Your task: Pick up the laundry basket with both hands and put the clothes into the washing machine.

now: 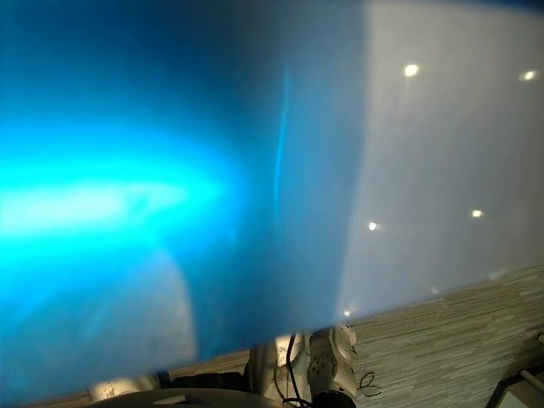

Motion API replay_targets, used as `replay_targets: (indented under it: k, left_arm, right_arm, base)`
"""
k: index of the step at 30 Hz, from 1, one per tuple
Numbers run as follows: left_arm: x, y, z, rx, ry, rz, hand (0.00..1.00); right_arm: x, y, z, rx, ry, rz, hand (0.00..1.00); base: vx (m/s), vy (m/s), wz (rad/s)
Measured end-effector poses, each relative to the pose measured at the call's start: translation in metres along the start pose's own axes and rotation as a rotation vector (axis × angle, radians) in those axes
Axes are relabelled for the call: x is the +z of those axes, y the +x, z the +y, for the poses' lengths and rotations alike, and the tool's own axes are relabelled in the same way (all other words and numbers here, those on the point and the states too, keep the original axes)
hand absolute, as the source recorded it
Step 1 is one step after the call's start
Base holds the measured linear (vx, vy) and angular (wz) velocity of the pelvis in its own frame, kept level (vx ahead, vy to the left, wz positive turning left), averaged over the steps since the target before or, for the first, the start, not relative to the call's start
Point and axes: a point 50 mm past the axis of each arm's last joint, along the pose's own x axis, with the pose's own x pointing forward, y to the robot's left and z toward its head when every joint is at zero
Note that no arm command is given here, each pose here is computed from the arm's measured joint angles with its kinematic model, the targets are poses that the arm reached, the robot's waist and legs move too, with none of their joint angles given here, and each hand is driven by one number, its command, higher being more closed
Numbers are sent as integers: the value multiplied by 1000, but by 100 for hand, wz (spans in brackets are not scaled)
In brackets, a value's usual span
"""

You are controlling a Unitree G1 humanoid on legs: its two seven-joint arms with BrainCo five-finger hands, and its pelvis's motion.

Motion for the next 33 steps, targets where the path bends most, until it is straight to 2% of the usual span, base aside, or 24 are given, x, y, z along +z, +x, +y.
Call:
replay_targets:
  k: [3,4,5,7,12,15,17,18,20,23,25,29,33]
  left_arm:
    - [-24,3,-4,-37,-24,144,0]
    - [-32,3,-7,-57,-73,201,0]
    - [-40,2,-11,-77,-195,286,0]
    - [-52,-1,-13,-90,-310,375,0]
    - [-62,-11,-23,-121,-493,468,0]
    - [-98,-45,-24,-94,-559,604,0]
    - [-115,-67,-28,-72,-658,702,0]
    - [-125,-83,-26,-60,-687,742,0]
    - [-147,-115,-18,-66,-644,826,0]
    - [-174,-220,-14,-113,-609,1024,0]
    - [-179,-267,-14,-125,-599,1125,0]
    - [-178,-391,11,-169,-431,1407,0]
    - [-167,-479,41,-193,-279,1672,0]
  right_arm:
    - [-3,0,3,9,2,11,0]
    - [-4,0,2,8,3,17,0]
    - [-4,0,2,5,3,22,0]
    - [-7,-1,0,-11,6,37,0]
    - [-12,-1,-2,-35,24,69,0]
    - [-14,-1,-2,-36,23,80,0]
    - [-15,-1,-2,-38,20,94,0]
    - [-15,-1,0,-30,18,96,0]
    - [-17,-1,3,-15,1,108,0]
    - [-19,-1,-4,-39,-16,144,0]
    - [-17,0,-10,-54,-54,140,0]
    - [-14,3,-28,-107,-129,151,0]
    - [-30,-4,-47,-167,-159,237,0]
  base:
    - [-149,-19,-13]
    - [-140,-26,-13]
    - [-125,-29,-15]
    - [-75,-8,-7]
    - [-43,-33,6]
    - [-24,-61,17]
    - [-37,-69,18]
    - [-42,-74,23]
    - [-3,-52,22]
    - [99,-51,25]
    - [134,-29,31]
    - [150,-1,32]
    - [36,17,8]
